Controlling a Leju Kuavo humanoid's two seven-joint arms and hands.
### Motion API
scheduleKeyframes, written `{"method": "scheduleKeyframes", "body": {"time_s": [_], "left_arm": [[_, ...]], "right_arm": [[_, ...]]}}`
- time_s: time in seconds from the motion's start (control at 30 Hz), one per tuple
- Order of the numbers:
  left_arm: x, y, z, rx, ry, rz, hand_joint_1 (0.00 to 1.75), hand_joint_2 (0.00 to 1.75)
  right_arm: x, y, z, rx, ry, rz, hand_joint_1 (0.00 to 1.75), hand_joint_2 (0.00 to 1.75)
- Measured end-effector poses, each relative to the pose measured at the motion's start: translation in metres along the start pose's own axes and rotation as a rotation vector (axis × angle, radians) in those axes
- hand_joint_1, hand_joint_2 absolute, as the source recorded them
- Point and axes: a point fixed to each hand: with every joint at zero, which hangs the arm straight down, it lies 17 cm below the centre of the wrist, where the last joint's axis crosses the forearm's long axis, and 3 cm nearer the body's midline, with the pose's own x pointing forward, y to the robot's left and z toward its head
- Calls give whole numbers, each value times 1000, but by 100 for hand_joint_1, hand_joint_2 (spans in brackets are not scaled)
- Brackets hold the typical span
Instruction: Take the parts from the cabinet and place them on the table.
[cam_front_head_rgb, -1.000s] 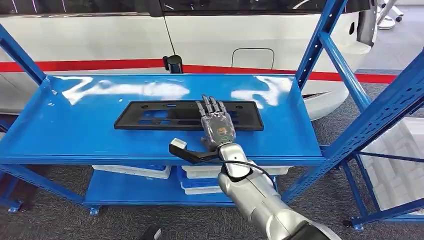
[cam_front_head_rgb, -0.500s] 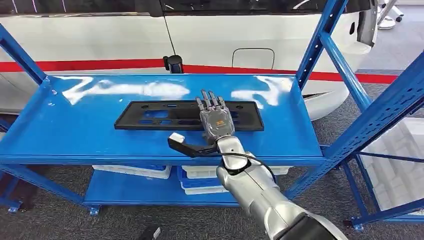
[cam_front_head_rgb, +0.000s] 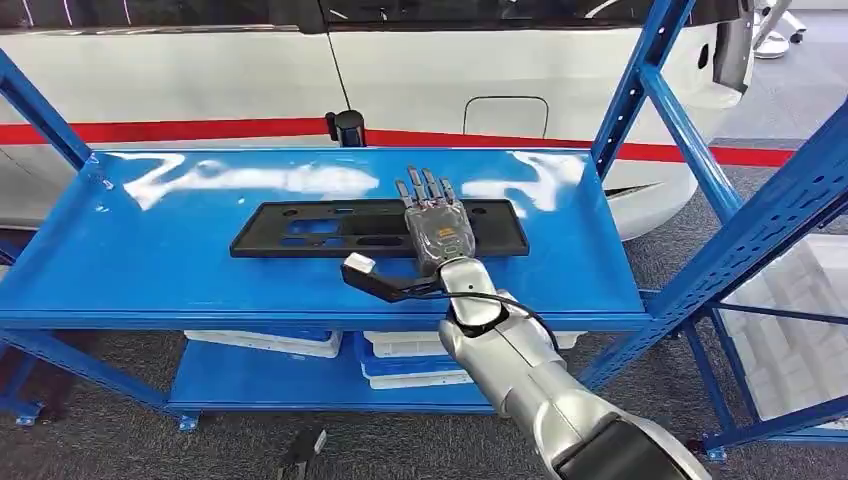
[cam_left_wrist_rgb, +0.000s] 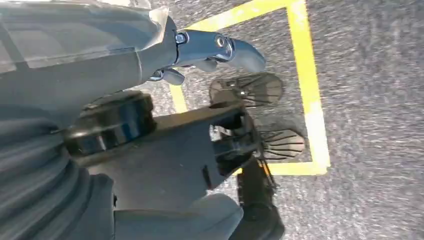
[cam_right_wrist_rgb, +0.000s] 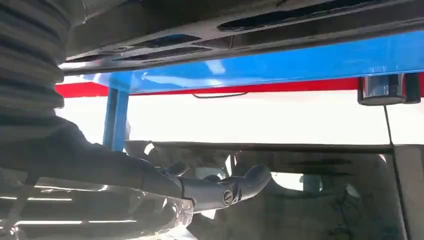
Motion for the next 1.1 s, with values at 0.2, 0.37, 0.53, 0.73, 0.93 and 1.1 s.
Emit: {"method": "scheduleKeyframes", "body": {"time_s": [0.2, 0.37, 0.53, 0.73, 0.93, 1.1], "left_arm": [[17, 27, -1, 188, -78, -26, 0, 175], [19, 9, 0, 84, -101, -8, 0, 175], [15, 14, -1, 87, -90, 6, 0, 175], [15, 16, -1, 90, -86, 11, 0, 175], [15, 20, -2, 96, -86, 14, 0, 175], [15, 24, -2, 98, -97, 22, 0, 175]], "right_arm": [[4, 6, 1, 30, -31, -30, 175, 175], [12, 6, 1, 38, -60, -63, 175, 175], [17, 4, 0, 37, -82, -75, 175, 175], [20, 3, -1, 38, -85, -83, 175, 175], [22, 3, -1, 42, -94, -89, 175, 175], [23, 3, -1, 43, -95, -107, 175, 175]]}}
